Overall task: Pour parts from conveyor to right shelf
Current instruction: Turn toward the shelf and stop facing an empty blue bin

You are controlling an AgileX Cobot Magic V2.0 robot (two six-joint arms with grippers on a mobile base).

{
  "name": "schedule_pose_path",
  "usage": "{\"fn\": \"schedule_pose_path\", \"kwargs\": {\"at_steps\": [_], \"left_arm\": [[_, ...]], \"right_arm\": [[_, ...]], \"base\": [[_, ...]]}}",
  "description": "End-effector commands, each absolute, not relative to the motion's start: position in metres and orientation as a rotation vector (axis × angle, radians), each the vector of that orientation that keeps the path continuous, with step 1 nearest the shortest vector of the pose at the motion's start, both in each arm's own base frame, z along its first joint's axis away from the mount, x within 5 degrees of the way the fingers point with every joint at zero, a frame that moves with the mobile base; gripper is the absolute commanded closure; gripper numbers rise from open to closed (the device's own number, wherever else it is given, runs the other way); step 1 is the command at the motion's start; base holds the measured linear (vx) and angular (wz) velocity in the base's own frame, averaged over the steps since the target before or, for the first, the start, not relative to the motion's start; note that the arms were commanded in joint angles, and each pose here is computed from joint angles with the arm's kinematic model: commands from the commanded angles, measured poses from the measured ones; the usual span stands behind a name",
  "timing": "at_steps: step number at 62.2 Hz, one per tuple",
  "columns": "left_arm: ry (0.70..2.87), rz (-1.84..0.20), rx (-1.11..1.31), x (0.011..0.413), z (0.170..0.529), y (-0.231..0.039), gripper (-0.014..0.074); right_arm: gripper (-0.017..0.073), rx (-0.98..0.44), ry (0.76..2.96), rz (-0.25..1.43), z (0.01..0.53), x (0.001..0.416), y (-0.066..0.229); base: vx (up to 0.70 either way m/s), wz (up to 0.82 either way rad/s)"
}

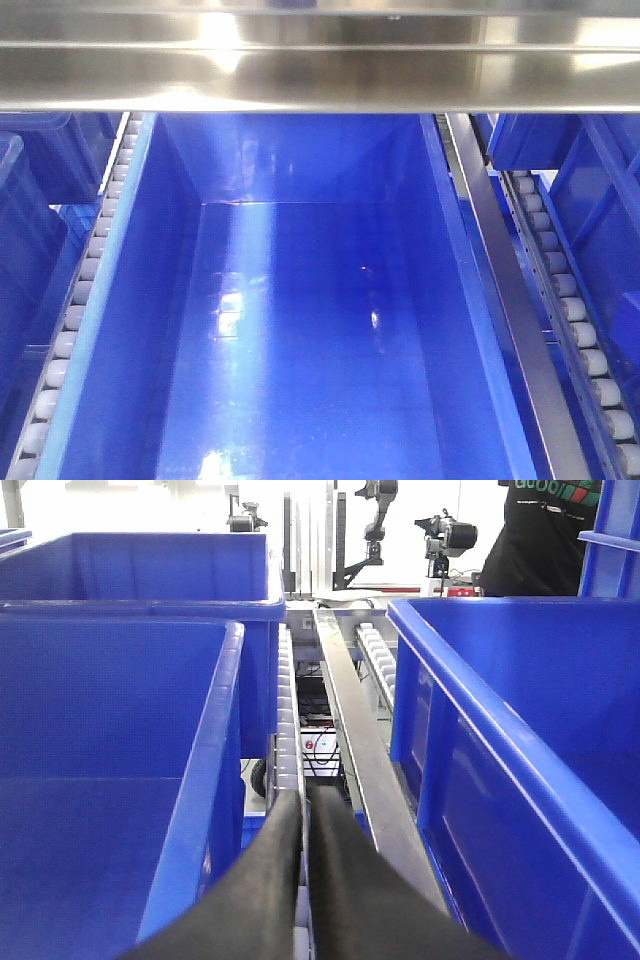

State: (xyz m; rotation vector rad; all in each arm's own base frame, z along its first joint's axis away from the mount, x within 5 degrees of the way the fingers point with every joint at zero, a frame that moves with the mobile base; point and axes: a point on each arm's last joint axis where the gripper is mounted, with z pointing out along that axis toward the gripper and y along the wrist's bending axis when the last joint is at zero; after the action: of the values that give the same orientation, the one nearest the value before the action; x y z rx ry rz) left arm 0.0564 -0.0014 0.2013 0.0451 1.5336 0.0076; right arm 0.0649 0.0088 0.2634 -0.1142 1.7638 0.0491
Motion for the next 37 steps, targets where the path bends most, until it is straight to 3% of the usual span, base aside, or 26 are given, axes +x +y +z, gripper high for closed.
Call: {"fn": "schedule_pose_path", "kwargs": {"at_steps": [1,37], "left_arm": [[1.48,0.0,0.038,0.0564,0.1984,-0.0014,0.06],[1.48,0.0,0.038,0.0564,0.1984,-0.0014,0.06]], "right_arm": [[0.0564,-0.093,1.67,0.029,0.279,0.066,0.0069],[0.0563,-0.09,1.67,0.042,0.2794,0.0664,0.0075]], "base": [[0.0,0.0],[0.0,0.0]]}}
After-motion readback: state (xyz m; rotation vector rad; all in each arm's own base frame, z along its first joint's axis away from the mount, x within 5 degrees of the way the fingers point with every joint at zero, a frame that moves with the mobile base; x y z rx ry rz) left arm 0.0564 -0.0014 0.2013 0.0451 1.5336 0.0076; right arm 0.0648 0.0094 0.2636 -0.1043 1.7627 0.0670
